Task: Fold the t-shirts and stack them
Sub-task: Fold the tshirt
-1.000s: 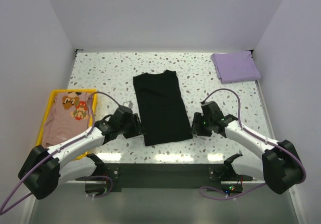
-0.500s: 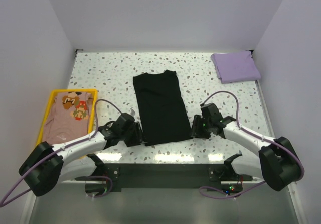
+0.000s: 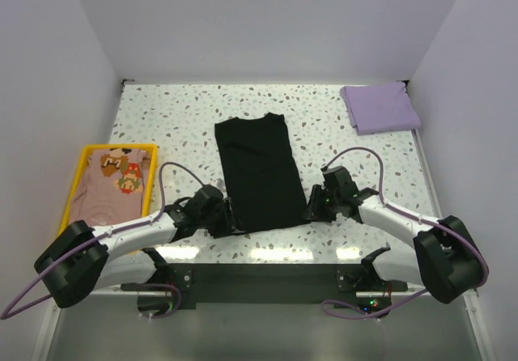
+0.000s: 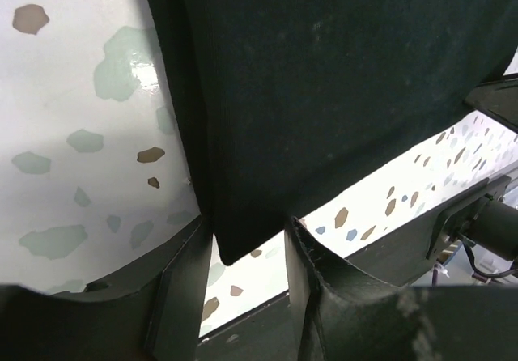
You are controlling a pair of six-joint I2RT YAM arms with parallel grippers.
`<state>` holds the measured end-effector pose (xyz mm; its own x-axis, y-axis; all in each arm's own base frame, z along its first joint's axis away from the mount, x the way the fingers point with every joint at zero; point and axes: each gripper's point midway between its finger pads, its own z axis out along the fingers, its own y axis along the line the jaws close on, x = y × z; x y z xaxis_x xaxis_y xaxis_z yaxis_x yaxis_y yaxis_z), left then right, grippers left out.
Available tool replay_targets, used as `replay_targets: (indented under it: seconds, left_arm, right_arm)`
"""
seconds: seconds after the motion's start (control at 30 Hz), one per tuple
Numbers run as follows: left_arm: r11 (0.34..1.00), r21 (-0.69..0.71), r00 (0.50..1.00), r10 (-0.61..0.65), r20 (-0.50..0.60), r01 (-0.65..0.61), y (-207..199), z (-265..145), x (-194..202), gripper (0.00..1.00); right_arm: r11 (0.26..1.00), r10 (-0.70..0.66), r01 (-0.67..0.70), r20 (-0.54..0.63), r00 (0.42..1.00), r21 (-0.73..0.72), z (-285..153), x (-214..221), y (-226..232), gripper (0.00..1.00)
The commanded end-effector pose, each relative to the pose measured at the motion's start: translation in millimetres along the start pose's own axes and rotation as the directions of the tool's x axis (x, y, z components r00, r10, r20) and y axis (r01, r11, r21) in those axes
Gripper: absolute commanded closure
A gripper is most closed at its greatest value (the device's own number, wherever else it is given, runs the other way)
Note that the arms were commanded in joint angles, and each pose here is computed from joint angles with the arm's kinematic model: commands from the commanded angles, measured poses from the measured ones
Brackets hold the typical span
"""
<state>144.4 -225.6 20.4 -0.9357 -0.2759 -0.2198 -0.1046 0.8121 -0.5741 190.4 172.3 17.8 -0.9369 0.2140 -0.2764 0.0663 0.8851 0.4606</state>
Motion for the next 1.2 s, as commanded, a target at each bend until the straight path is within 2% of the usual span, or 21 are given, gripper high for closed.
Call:
replay_targets:
  seconds: [0.0,0.1,0.23,0.33,0.37,0.57,0.9,1.17]
  left_arm:
    - [0.997,-0.073,1.000,-0.019,-0.010,0.018,23.3,7.1,9.6,0.55]
    - [0.997,-0.080,1.000,-0.021,-0.006,0.020,24.4,7.2,9.2,0.64]
    - [0.998,-0.066,1.000,-0.019,0.017,0.020,18.0,3.9,3.2,0.86]
    - [0.998,-0.058,1.000,-0.008,0.027,0.010,11.2,-0.2,-1.2,0.99]
    - [0.998,-0.057,1.000,-0.005,0.027,0.007,9.5,-1.7,-2.1,1.00]
    - [0.999,-0.037,0.999,0.036,-0.003,-0.036,1.5,-17.3,1.6,1.00]
    - [0.992,0.014,0.985,0.128,-0.113,-0.127,1.8,-56.6,36.4,1.00]
    - [0.980,0.069,0.983,0.185,0.007,-0.185,-42.8,-98.1,4.3,1.00]
  right_arm:
    - [1.000,0.017,-0.016,-0.041,0.999,0.022,5.9,14.0,-9.0,0.68]
    - [1.000,0.019,-0.019,-0.055,0.998,-0.006,6.2,15.7,-3.3,0.75]
    - [0.999,0.017,-0.021,-0.080,0.997,-0.049,5.6,16.3,7.1,0.85]
    - [0.997,0.009,-0.017,-0.104,0.995,-0.077,2.8,18.9,13.2,0.96]
    - [0.997,0.008,-0.016,-0.108,0.994,-0.082,1.8,19.5,14.2,1.00]
    - [0.992,-0.031,0.014,-0.134,0.990,-0.122,-15.9,26.8,21.1,1.00]
    - [0.982,-0.093,0.057,-0.196,0.976,-0.183,-68.6,65.8,16.3,1.00]
    - [0.970,-0.141,0.126,-0.062,0.988,-0.210,-108.7,38.9,38.2,1.00]
